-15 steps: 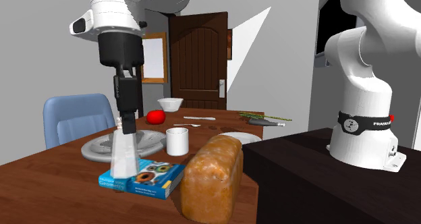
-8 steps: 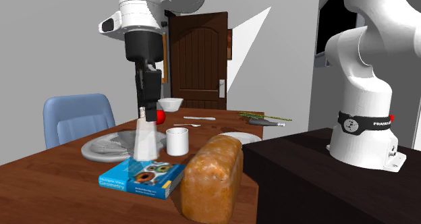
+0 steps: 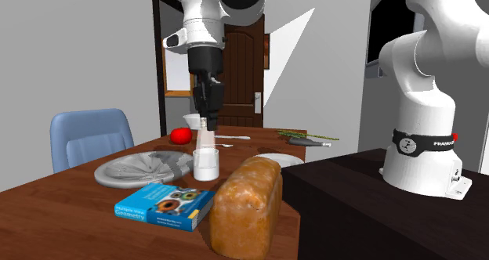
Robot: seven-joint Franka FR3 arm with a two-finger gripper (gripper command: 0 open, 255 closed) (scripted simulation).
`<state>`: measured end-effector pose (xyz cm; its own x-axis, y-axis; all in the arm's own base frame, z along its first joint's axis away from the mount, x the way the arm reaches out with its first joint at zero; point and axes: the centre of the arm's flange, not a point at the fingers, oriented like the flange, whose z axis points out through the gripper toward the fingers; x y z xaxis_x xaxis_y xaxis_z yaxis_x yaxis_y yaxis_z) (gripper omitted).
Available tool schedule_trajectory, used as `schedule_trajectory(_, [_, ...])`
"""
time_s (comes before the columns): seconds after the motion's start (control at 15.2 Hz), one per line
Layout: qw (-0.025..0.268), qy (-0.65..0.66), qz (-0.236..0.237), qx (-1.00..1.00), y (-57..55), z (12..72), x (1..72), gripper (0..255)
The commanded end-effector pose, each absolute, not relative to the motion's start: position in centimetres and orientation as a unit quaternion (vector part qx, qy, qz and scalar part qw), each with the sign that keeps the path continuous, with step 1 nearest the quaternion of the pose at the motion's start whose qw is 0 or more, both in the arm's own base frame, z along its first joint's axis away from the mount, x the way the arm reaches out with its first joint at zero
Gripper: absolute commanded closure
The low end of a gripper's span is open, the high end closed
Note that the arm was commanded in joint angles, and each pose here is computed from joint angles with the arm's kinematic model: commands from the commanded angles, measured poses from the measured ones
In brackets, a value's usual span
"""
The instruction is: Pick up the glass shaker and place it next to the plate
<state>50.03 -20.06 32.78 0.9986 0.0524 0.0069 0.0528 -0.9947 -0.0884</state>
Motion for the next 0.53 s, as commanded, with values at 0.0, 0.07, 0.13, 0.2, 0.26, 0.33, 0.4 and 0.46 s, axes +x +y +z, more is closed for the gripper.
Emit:
schedule_trajectory(0.0, [0.045, -0.027, -0.002, -0.999, -21.3, 33.0, 47.7, 255])
schedule_trajectory(0.07, [0.045, -0.027, -0.002, -0.999, -22.1, 33.0, 46.6, 255])
schedule_trajectory(0.13, [0.045, -0.027, -0.002, -0.999, -22.8, 33.0, 45.5, 255])
schedule_trajectory(0.2, [0.045, -0.027, -0.002, -0.999, -23.5, 33.0, 44.3, 255])
schedule_trajectory(0.26, [0.045, -0.027, -0.002, -0.999, -24.2, 33.0, 43.2, 255])
schedule_trajectory(0.33, [0.045, -0.027, -0.002, -0.999, -25.0, 33.0, 42.1, 255])
schedule_trajectory(0.4, [0.045, -0.027, -0.002, -0.999, -25.7, 33.0, 41.0, 255])
schedule_trajectory(0.46, [0.045, -0.027, -0.002, -0.999, -26.4, 33.0, 39.9, 255])
